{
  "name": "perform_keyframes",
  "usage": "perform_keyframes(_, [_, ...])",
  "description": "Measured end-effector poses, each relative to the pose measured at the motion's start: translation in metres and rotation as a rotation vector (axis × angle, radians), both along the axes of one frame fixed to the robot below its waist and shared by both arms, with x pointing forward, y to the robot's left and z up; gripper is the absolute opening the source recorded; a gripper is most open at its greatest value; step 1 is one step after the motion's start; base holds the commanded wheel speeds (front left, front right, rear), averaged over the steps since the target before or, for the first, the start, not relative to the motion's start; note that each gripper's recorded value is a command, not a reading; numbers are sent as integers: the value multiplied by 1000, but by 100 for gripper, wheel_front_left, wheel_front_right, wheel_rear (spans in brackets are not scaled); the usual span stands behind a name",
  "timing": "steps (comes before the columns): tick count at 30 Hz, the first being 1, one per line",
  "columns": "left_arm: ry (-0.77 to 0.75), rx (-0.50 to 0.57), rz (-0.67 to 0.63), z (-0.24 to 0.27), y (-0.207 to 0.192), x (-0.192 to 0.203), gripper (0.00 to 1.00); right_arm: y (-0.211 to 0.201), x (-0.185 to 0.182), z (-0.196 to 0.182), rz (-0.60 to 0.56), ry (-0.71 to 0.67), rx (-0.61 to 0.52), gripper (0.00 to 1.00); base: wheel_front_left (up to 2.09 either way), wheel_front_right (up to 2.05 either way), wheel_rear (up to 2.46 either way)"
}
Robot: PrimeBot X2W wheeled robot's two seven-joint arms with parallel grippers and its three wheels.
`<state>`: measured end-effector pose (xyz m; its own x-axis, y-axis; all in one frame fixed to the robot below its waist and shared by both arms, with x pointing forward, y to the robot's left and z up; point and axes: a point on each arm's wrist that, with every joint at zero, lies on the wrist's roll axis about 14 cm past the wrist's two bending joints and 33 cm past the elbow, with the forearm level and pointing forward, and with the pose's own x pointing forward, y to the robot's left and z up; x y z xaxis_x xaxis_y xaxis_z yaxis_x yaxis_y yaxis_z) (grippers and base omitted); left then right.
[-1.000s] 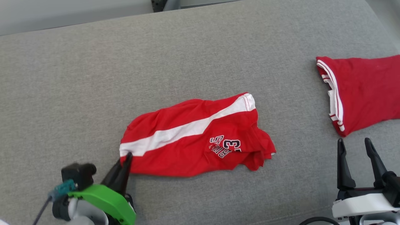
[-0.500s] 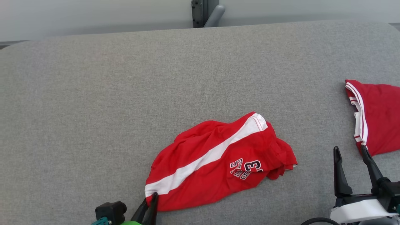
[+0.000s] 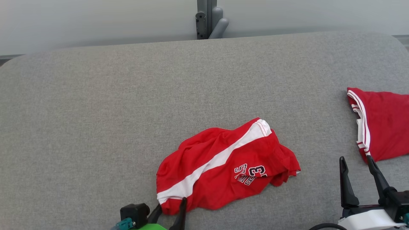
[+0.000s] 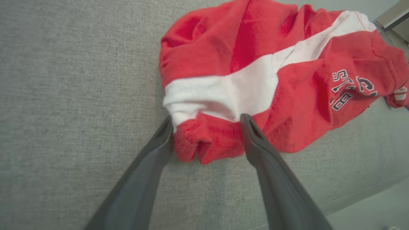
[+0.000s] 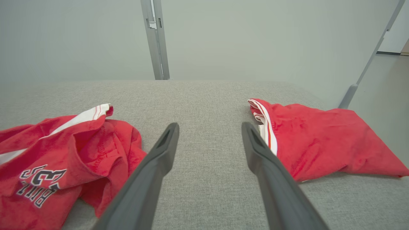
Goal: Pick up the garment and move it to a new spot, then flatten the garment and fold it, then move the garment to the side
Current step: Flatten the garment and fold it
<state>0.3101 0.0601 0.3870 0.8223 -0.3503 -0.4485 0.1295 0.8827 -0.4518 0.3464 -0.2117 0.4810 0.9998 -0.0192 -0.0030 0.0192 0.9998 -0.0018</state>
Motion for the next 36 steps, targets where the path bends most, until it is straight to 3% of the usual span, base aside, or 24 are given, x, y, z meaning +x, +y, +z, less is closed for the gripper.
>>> perform_keyframes(4, [-15,-1,41,4,5,5,100,-4,-4,7,-12,-22,-3,100,0,0,0])
perform_keyframes(9, [-150,66,132,30,39,19,100,-12,-10,24,-35,-74,-18,100,0,0,0])
perform_keyframes(12, [-209,135,157,38,62,10,100,-17,-14,35,-48,-106,-28,100,0,0,0])
perform_keyframes(22, [-399,221,275,82,120,-5,100,-23,-26,53,-63,-165,-42,100,0,0,0])
perform_keyframes(30, [-487,246,336,98,137,-15,100,-37,-31,48,-105,-150,-50,100,0,0,0])
perform_keyframes(36, [-452,296,341,80,149,-29,100,-48,-36,29,-135,-84,-67,100,0,0,0])
